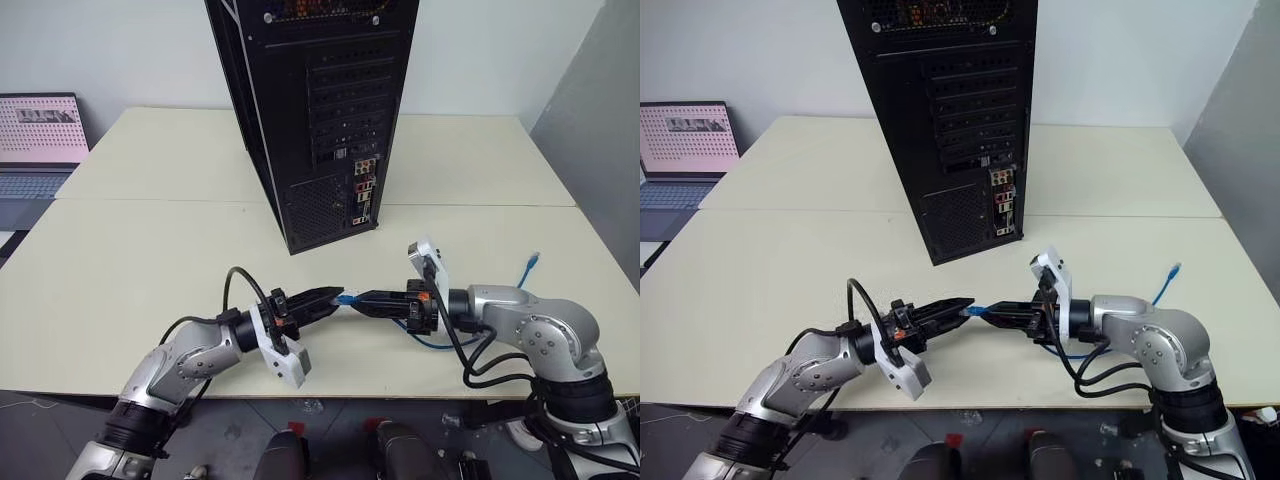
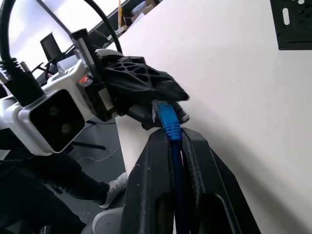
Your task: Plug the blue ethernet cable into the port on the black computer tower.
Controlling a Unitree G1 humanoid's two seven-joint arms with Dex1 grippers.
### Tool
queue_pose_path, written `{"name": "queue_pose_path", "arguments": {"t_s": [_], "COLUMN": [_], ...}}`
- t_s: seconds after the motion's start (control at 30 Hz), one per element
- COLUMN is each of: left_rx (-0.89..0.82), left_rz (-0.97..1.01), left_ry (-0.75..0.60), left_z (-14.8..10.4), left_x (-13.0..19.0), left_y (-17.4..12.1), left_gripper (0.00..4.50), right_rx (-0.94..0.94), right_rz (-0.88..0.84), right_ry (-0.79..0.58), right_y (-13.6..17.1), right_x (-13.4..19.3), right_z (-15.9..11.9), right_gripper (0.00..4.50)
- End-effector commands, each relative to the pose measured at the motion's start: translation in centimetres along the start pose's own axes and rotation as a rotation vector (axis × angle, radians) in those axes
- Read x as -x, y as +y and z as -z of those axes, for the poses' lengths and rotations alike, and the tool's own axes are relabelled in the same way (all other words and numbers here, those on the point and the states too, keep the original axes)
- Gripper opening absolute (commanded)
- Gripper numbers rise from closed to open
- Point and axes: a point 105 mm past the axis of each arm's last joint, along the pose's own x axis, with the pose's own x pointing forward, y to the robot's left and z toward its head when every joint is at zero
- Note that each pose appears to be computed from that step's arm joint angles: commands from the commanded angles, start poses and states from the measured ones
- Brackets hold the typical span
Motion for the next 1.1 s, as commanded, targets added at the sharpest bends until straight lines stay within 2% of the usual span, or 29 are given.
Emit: {"name": "queue_pose_path", "arguments": {"t_s": [0.03,0.1,0.3,0.37,0.43,0.63,0.8,0.9,1.1], "left_rx": [0.063,0.142,0.558,0.677,0.799,0.95,0.987,0.965,0.87], "left_rz": [-0.03,-0.038,-0.183,-0.251,-0.305,-0.336,-0.288,-0.335,-0.358], "left_ry": [0.009,0.063,0.334,0.4,0.442,0.401,0.357,0.4,0.384], "left_z": [0.0,1.0,5.2,6.2,6.8,5.8,5.1,5.7,5.0], "left_x": [0.2,0.5,2.2,2.5,2.6,1.7,0.4,0.2,-0.8], "left_y": [0.7,0.6,0.8,1.3,2.0,4.2,5.8,6.7,7.6], "left_gripper": [1.93,2.29,3.4,3.86,4.12,4.12,4.12,4.12,4.12], "right_rx": [0.041,0.058,0.167,0.223,0.277,0.324,0.327,0.32,0.337], "right_rz": [-0.014,-0.002,0.098,0.172,0.284,0.475,0.687,0.777,0.913], "right_ry": [-0.029,-0.032,-0.107,-0.147,-0.206,-0.355,-0.451,-0.491,-0.517], "right_y": [0.6,0.5,0.3,-0.1,-0.8,-2.0,-4.5,-5.6,-6.9], "right_x": [0.4,0.6,1.4,1.6,1.3,-0.6,-1.7,-1.9,-1.9], "right_z": [-1.2,-1.2,-2.5,-3.2,-4.3,-6.0,-6.9,-7.7,-8.5], "right_gripper": [0.0,0.0,0.0,0.0,0.0,0.0,0.0,0.0,0.0]}}
